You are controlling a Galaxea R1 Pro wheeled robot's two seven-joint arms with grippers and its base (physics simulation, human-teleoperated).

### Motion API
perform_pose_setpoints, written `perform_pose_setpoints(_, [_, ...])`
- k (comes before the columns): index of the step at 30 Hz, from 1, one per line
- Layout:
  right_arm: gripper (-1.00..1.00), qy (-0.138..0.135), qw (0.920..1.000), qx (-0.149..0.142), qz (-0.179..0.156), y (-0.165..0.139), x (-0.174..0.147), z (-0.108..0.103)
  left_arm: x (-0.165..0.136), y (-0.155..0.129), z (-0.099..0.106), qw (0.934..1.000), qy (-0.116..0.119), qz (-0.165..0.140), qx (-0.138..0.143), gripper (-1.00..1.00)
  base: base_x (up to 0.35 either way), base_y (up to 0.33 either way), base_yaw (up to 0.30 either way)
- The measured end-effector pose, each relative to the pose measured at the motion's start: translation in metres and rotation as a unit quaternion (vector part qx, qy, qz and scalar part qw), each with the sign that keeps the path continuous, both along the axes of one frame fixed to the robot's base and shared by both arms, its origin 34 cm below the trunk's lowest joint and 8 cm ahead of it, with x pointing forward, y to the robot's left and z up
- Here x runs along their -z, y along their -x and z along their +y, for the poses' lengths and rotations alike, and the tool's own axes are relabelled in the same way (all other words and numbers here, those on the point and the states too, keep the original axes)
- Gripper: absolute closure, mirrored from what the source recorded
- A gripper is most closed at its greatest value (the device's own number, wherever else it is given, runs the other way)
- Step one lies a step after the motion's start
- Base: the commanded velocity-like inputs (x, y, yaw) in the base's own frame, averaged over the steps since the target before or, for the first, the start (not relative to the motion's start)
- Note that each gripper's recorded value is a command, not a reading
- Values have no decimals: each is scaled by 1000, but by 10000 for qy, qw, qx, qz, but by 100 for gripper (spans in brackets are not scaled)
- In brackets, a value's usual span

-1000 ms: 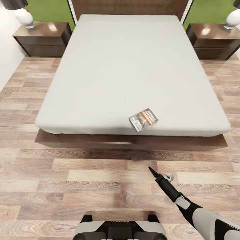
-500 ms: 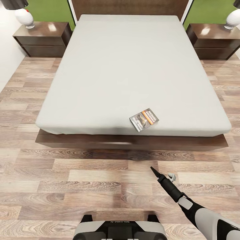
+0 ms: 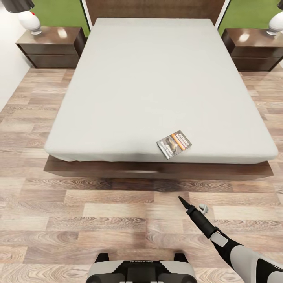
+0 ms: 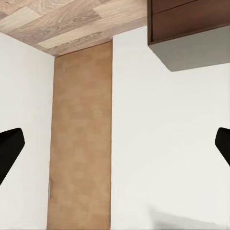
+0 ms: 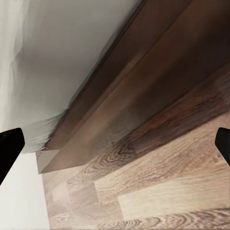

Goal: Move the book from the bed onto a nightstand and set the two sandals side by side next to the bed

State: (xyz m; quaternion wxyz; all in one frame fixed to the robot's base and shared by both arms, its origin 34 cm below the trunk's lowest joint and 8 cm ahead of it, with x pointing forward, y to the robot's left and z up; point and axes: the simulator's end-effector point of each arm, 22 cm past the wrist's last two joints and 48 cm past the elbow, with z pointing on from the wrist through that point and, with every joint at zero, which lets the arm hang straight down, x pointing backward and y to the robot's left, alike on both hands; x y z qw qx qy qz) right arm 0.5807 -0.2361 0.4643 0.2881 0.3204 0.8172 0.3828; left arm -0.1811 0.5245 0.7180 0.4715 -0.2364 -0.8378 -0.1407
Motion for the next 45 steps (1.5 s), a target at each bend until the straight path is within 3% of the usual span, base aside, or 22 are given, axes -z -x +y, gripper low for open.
perform_pose_setpoints(17, [-100,171,9998,50,36,0,2,-22,0,1,-1,10000,-3,30,2,-100,76,56,0])
perform_pose_setpoints(28, [-100,338,9994,57,47,1,1,-47,1,0,-1,10000,18,13,9,-100,142,16,0])
perform_pose_setpoints(39, [-100,355,9994,49,19,2,1,-47,1,1,-5,10000,51,18,4,-100,54,2,0])
perform_pose_setpoints(45, [-100,357,9992,198,-22,-1,-1,-52,2,1,-6,10000,67,18,6,-100,8,0,0])
